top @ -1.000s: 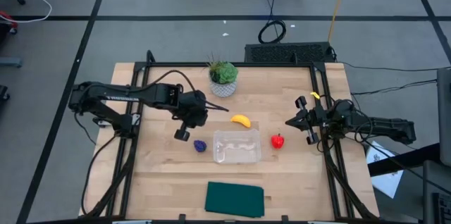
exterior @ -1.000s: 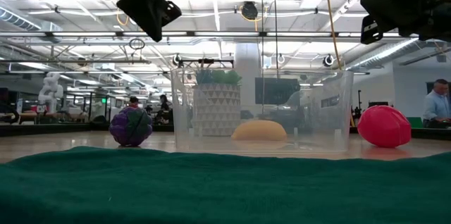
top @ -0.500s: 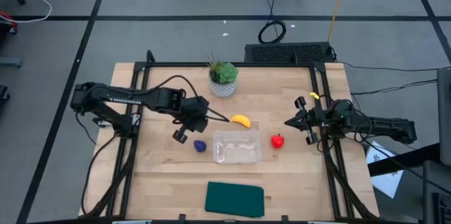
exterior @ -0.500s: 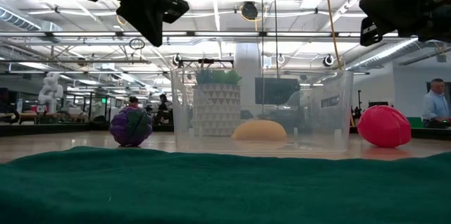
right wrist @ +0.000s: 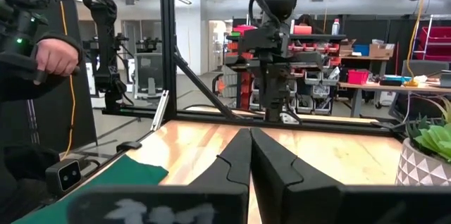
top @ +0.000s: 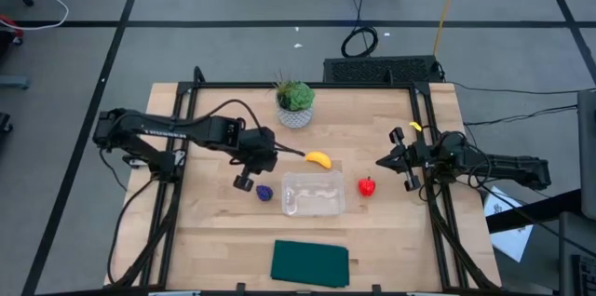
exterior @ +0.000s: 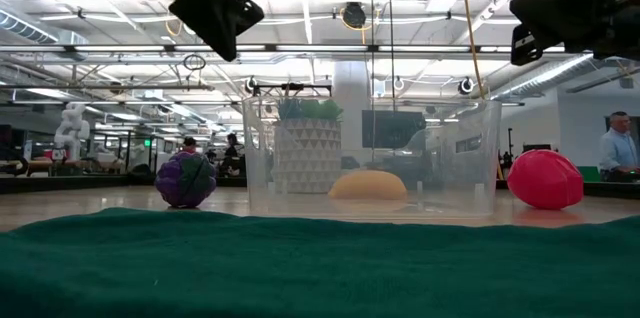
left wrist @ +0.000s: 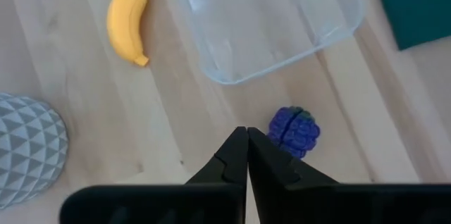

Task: Pick and placing Produce into tupperware
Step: Put the grapes into the transparent bin

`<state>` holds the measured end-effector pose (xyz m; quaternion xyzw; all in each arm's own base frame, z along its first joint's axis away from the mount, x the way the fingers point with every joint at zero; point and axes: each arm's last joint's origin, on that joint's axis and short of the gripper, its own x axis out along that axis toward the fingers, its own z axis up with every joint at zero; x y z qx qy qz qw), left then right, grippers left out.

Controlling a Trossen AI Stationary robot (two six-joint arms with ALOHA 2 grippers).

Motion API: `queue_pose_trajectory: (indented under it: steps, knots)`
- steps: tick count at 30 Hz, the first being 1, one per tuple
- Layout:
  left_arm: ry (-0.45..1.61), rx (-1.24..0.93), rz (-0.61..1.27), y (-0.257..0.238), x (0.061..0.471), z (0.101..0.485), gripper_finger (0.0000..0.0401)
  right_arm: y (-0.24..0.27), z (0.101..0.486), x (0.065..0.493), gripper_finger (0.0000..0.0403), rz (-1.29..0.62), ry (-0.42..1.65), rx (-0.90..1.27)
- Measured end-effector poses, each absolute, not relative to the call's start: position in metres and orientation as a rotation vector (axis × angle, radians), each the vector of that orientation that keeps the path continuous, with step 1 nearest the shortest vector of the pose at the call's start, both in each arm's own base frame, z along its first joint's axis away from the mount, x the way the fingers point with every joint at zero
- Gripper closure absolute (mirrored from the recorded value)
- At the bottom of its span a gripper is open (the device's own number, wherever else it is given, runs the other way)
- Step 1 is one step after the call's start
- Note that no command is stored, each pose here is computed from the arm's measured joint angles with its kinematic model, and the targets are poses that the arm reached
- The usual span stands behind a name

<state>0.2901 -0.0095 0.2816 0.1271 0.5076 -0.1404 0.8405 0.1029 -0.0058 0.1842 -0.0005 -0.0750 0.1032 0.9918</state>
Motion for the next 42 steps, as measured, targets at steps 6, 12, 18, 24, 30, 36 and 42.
queue_pose_trajectory:
  steps: [6, 12, 18, 24, 30, 36, 42]
  knots:
    - [1.081, 0.300, -0.336, -0.017, 0.288, 0.281, 0.0366, -0.006, 0.184, 0.103, 0.0403, 0.207, -0.150, -0.001]
    - [1.068, 0.311, -0.325, -0.017, 0.290, 0.282, 0.0354, -0.006, 0.184, 0.103, 0.0403, 0.207, -0.151, -0.001]
    - [1.072, 0.300, -0.307, -0.016, 0.290, 0.282, 0.0338, -0.006, 0.184, 0.103, 0.0403, 0.207, -0.150, -0.001]
    - [1.074, 0.281, -0.296, -0.016, 0.290, 0.282, 0.0301, -0.006, 0.184, 0.103, 0.0403, 0.207, -0.150, -0.001]
    - [1.078, 0.257, -0.281, -0.016, 0.290, 0.282, 0.0237, -0.006, 0.184, 0.103, 0.0403, 0.207, -0.150, -0.001]
    - [1.080, 0.241, -0.272, -0.016, 0.290, 0.282, 0.0161, -0.006, 0.184, 0.103, 0.0403, 0.207, -0.150, -0.001]
    - [1.084, 0.274, -0.304, -0.022, 0.288, 0.279, 0.0127, -0.006, 0.184, 0.103, 0.0403, 0.207, -0.150, -0.001]
